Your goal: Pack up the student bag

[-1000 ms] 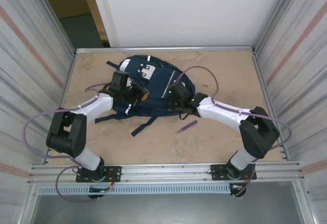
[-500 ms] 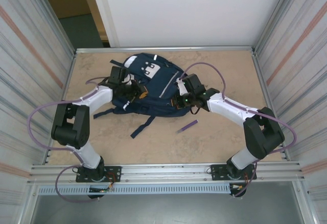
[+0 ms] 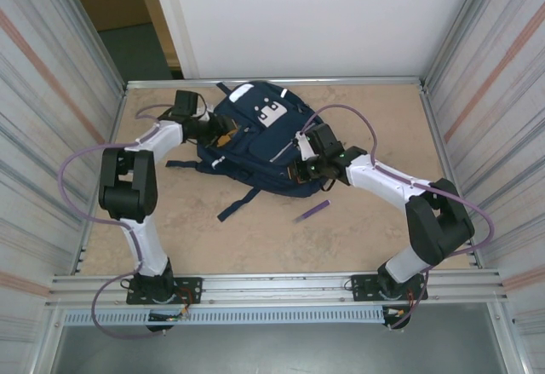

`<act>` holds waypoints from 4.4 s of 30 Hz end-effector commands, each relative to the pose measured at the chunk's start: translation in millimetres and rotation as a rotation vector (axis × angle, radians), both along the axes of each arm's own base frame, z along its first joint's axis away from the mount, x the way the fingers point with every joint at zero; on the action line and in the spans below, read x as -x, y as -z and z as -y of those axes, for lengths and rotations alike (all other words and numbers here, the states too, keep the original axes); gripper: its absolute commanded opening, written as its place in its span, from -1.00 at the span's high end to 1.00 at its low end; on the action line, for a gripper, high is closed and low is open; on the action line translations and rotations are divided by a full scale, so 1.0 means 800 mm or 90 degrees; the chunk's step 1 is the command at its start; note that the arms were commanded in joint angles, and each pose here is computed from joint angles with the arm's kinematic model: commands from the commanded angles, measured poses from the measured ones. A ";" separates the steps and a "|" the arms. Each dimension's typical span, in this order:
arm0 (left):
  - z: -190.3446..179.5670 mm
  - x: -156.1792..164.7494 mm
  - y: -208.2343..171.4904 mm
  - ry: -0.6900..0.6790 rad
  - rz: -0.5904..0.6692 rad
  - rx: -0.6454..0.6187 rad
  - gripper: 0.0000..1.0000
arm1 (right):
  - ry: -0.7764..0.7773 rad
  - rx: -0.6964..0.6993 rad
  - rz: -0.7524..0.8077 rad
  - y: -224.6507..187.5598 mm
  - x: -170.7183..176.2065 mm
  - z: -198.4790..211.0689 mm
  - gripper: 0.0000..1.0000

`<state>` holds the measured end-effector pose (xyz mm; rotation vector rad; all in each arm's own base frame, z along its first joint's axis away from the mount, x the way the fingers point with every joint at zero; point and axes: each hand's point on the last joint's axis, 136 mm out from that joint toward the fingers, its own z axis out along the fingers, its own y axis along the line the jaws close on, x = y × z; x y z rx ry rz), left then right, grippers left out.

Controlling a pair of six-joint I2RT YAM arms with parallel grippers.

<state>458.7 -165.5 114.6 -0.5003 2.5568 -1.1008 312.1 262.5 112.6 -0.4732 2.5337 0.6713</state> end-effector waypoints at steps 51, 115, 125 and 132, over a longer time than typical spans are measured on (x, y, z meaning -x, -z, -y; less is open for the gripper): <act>0.008 0.111 0.017 -0.103 -0.033 -0.084 1.00 | -0.006 0.014 0.012 0.001 0.021 -0.013 1.00; -0.056 0.098 0.033 -0.216 -0.084 -0.131 1.00 | -0.036 -0.030 -0.016 0.021 0.021 -0.084 1.00; -0.087 0.087 0.024 -0.219 -0.089 -0.107 1.00 | 0.018 0.046 0.006 0.026 0.011 -0.007 1.00; -0.102 0.071 0.018 -0.215 -0.092 -0.090 1.00 | 0.034 0.063 0.002 0.030 0.006 0.018 1.00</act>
